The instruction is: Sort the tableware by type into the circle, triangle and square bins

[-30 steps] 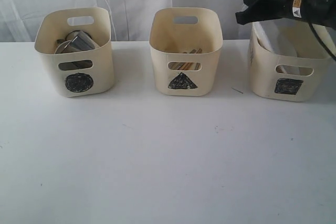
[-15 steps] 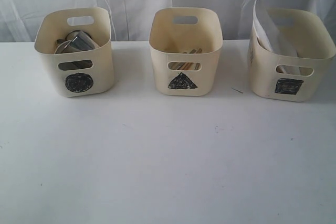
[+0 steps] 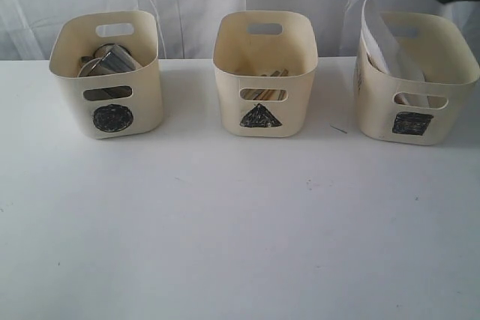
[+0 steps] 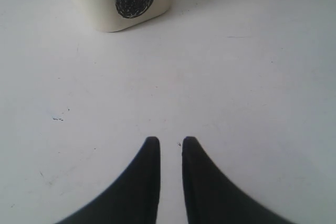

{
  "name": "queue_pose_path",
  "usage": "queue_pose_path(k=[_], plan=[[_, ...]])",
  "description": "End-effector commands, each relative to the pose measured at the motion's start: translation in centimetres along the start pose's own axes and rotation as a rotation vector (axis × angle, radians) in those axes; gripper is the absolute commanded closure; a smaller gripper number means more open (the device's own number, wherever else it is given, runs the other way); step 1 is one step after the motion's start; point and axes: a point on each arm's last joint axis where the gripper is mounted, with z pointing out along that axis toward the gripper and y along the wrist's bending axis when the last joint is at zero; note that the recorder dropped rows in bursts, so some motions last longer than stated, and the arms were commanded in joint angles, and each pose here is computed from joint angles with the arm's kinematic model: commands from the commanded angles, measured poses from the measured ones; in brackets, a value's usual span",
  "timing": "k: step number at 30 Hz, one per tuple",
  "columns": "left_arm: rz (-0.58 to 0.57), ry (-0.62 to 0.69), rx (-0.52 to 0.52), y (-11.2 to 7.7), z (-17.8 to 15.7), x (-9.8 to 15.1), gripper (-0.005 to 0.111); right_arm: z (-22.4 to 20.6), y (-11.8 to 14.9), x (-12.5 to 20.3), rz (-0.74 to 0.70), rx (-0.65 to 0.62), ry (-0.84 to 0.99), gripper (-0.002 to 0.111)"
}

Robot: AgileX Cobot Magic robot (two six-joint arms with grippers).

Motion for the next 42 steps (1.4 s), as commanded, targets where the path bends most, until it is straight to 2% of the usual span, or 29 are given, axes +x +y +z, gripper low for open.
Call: queue_pose_path(k=[1,7,13,23,25,27,31,34,37,42], plan=[[-0.001,-0.004,-0.004,0.0,0.0,0.1,0.085,-4.6,1.4,1.6,0.04,0.022,-0.009,0.108],[-0.001,-0.004,-0.004,0.0,0.0,0.1,0.085,-9.1,2.4,3.8,0.081,0.091,-0.012,0.108],[-0.001,-0.004,-0.004,0.0,0.0,0.1,0.085,-12.1,2.7,4.2,0.161,0.163,-0.064,0.108],[-0.001,-0.004,-0.004,0.0,0.0,0.1,0.085,-13.9,3.0,3.3,0.132,0.178,-0.148,0.108],[-0.001,-0.004,-0.004,0.0,0.0,0.1,0.085,-13.8,3.2,3.7,0.033,0.167,-0.121,0.108],[-0.001,-0.004,-0.004,0.0,0.0,0.1,0.085,-13.7,3.6,4.8,-0.031,0.127,-0.093,0.108],[-0.001,-0.004,-0.004,0.0,0.0,0.1,0.085,-13.7,4.8,9.8,0.026,0.041,-0.01,0.108],[-0.001,-0.004,-0.004,0.0,0.0,0.1,0.085,-15.2,5.4,12.7,-0.04,0.049,-0.06,0.108],[-0.001,-0.004,-0.004,0.0,0.0,0.1,0.085,-16.5,5.2,12.5,-0.065,0.119,-0.161,0.108],[-0.001,-0.004,-0.004,0.0,0.0,0.1,0.085,-16.6,4.3,13.2,-0.06,0.216,-0.086,0.108]])
